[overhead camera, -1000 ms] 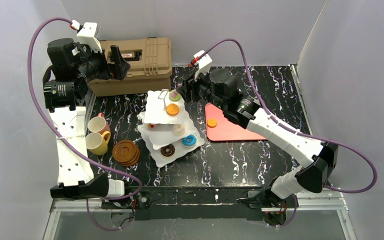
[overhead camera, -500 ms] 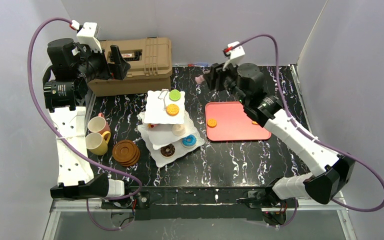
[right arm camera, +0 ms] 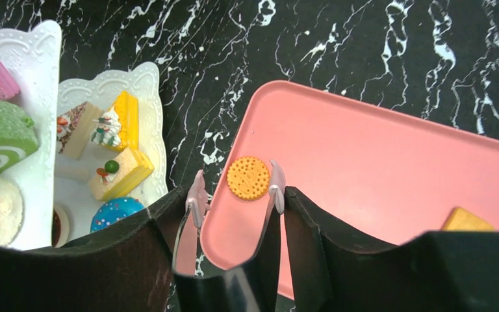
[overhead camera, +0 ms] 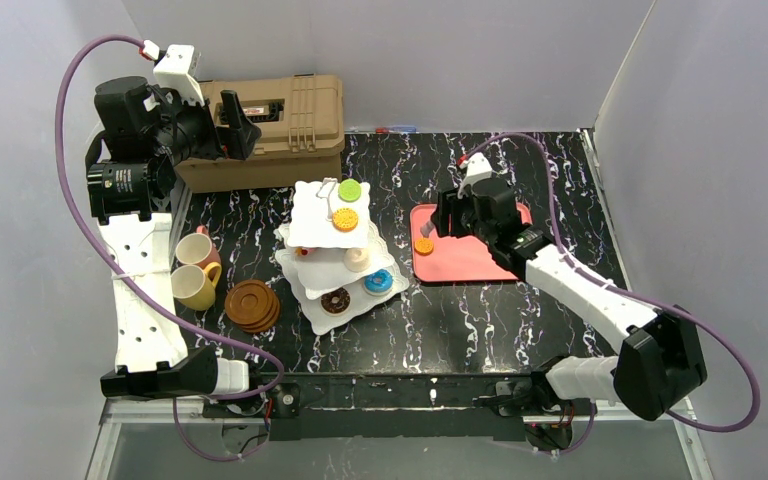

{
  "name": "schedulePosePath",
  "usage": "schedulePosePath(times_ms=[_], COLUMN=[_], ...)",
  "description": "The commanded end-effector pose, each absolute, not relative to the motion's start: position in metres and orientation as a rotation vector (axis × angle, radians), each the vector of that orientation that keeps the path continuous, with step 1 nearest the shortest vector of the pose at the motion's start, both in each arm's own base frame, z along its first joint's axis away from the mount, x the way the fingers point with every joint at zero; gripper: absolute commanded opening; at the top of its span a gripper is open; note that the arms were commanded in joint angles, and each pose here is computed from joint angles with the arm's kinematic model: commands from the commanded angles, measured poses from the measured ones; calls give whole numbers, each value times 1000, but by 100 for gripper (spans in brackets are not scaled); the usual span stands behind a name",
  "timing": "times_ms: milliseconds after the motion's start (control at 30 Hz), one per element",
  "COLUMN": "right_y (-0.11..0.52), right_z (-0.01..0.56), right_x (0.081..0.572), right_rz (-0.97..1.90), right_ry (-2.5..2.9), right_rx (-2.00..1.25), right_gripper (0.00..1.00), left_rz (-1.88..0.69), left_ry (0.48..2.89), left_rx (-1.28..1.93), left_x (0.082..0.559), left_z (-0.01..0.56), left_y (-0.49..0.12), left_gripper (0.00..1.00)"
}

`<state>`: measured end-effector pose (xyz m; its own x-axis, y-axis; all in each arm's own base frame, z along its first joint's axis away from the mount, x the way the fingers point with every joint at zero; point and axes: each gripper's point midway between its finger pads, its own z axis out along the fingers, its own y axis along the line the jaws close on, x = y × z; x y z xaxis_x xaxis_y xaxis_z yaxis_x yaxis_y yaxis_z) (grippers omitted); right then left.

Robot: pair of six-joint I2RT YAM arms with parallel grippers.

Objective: Serve the afternoon tea
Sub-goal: Pick up the desert from the tray.

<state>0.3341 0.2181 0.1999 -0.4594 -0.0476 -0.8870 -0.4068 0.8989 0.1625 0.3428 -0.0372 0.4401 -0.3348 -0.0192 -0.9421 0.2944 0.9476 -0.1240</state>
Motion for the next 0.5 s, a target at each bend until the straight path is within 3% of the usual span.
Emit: schedulePosePath(times_ms=[0, 200, 467], right_y=[228, 230, 233], right_z=[205, 181, 152], right_x=[343, 345, 349], right_rz=[496, 483, 462], right_ry=[1947, 1987, 2032], right_rx=[-300, -310, -337], right_gripper=[63, 69, 68], left_rz=[-329, -328, -323], left_ry=[1873, 1877, 1877], left_rx=[211, 209, 211], left_x=[338, 339, 339], left_z=[445, 444, 443], left_y=[-38, -37, -37], left_gripper=[98, 98, 98])
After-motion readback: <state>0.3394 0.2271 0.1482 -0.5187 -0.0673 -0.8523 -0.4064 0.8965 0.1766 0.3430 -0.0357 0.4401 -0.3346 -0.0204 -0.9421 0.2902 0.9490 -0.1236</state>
